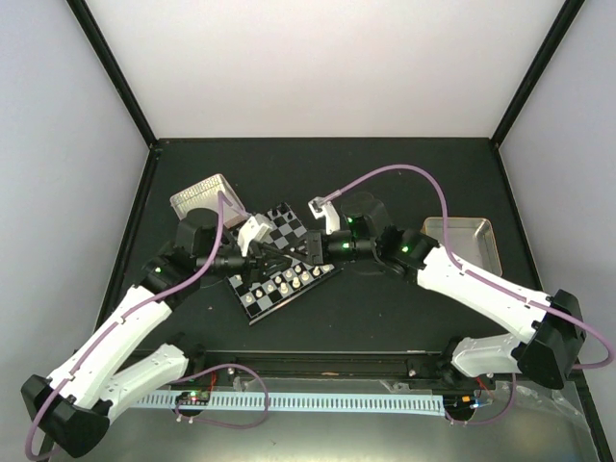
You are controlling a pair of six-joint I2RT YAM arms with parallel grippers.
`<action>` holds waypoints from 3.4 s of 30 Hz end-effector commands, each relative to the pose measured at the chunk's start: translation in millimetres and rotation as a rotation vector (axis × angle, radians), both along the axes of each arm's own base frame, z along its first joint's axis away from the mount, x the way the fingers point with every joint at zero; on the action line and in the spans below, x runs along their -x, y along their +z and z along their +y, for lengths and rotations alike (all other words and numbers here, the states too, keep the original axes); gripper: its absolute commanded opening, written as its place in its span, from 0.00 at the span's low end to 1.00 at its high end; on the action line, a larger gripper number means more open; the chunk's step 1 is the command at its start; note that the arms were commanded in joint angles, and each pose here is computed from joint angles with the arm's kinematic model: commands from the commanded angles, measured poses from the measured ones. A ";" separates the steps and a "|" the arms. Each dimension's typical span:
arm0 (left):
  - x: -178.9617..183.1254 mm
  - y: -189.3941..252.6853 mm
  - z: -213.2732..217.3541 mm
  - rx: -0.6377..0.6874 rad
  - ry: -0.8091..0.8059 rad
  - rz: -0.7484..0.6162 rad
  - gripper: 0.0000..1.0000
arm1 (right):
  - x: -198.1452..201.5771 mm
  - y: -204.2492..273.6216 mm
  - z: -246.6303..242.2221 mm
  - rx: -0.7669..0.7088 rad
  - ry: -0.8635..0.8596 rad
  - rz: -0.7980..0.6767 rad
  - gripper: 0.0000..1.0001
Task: Set up the chess pieces on the board
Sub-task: Place the chess piece on the chessboard, then pick up the chess piece from the chessboard.
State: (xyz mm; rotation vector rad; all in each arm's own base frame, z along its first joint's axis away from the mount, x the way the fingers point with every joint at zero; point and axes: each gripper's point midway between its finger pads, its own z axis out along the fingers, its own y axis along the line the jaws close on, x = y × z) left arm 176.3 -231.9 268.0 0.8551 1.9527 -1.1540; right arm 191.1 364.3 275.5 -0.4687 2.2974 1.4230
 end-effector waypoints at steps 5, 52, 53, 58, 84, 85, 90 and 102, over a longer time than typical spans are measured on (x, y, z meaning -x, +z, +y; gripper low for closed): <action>-0.8 5.9 0.2 0.007 0.004 -0.042 0.23 | 7.3 4.0 5.4 -0.033 0.064 0.008 0.08; -18.6 -8.2 184.8 -0.125 1.063 -0.203 0.74 | 35.3 -210.1 124.2 0.543 -0.014 -0.556 0.04; -18.6 -7.5 185.1 -0.124 1.064 -0.204 0.74 | 36.0 -211.5 123.7 0.546 -0.013 -0.555 0.04; -18.9 -8.7 184.9 -0.128 1.063 -0.203 0.74 | 36.3 -222.0 121.0 0.570 -0.009 -0.550 0.04; -30.0 -26.6 167.1 -0.209 0.995 -0.124 0.80 | 34.0 -132.3 99.6 0.427 -0.136 -0.500 0.44; -32.1 -30.8 162.2 -0.222 0.975 -0.104 0.80 | 33.4 -128.0 94.9 0.419 -0.149 -0.496 0.43; -42.4 -66.0 132.3 -0.307 0.856 0.047 0.78 | 20.0 -110.6 64.6 0.385 -0.233 -0.437 0.42; -52.7 -165.4 109.8 -0.602 0.790 0.459 0.57 | -3.7 -129.6 -5.5 0.383 -0.368 -0.319 0.35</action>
